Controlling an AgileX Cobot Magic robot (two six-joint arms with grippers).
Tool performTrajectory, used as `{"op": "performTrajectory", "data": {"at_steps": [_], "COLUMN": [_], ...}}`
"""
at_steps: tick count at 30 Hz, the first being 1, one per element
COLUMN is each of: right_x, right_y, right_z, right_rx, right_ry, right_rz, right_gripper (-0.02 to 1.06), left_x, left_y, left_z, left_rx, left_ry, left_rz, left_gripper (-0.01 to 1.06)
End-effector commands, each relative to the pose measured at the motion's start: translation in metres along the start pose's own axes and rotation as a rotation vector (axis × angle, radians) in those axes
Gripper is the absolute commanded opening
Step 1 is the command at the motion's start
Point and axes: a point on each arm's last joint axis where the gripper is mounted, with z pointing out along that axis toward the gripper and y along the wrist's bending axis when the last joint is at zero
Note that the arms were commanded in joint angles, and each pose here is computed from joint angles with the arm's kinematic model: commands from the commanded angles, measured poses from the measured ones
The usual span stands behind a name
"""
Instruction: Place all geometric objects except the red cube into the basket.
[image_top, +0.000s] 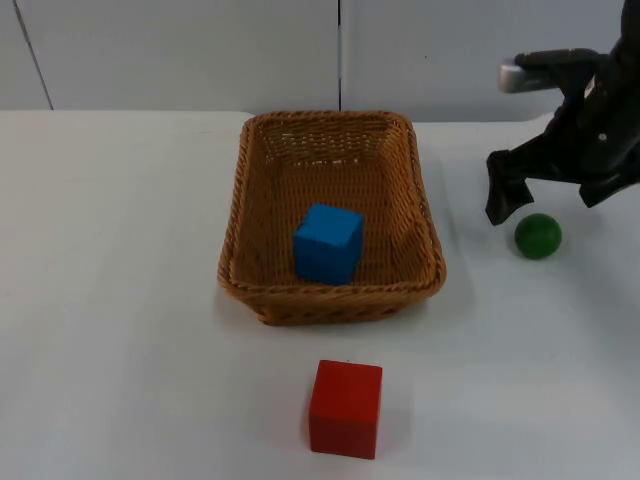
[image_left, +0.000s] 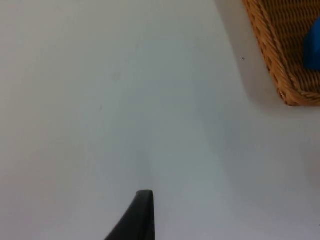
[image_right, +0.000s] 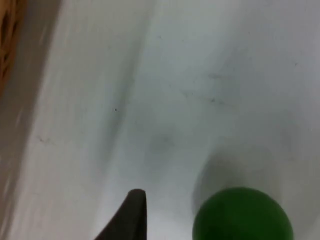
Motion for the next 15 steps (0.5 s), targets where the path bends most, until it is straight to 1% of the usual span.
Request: {"op": "performTrajectory", "data": {"at_steps": [1,2,5,6,8,10,15], "right_x": [-0.0017,-0.0015,-0.0001,-0.0001,0.0001,0.0001,-0.0006], "right_y": [0.0031,0.0032,0.0033,0.0033,0.0033,0.0033,0.0032], "right_z": [-0.0003,-0.0003,-0.0003,-0.0003,-0.0003,-0.0003,-0.0003], "right_rx": [-0.004,-0.005,-0.006,-0.006,-0.006,-0.006,-0.006], "right_ry": [-0.011,-0.008,0.007,0.007,0.009,0.009,0.002], "right_rz": [-0.006,-0.005,-0.005,-0.005,0.0,0.007,0.023], "right_gripper": [1.02,0.99,0.81,0.81,0.7,0.67,0.67], "left_x": [0.0005,0.0005,0.0005,0.0005,0.0005,0.0005,0.0005], "left_y": [0.0002,0.0002,0.0002,0.0002,0.0002,0.0002,0.0002], "left_z": [-0.0005,-0.0005,-0.0005,-0.0005,-0.0005,-0.0005,-0.0005], "left_rx": [-0.002,-0.002,-0.002,-0.002,-0.002,-0.002,-0.002], "left_ry": [-0.013,-0.013,-0.013,-0.013,-0.013,-0.013,-0.013], "left_rz": [-0.009,-0.009,-0.009,-0.009,-0.009,-0.009,-0.009], "left_gripper": [1.05,1.05,1.05,1.05,1.05,1.05,1.05]}}
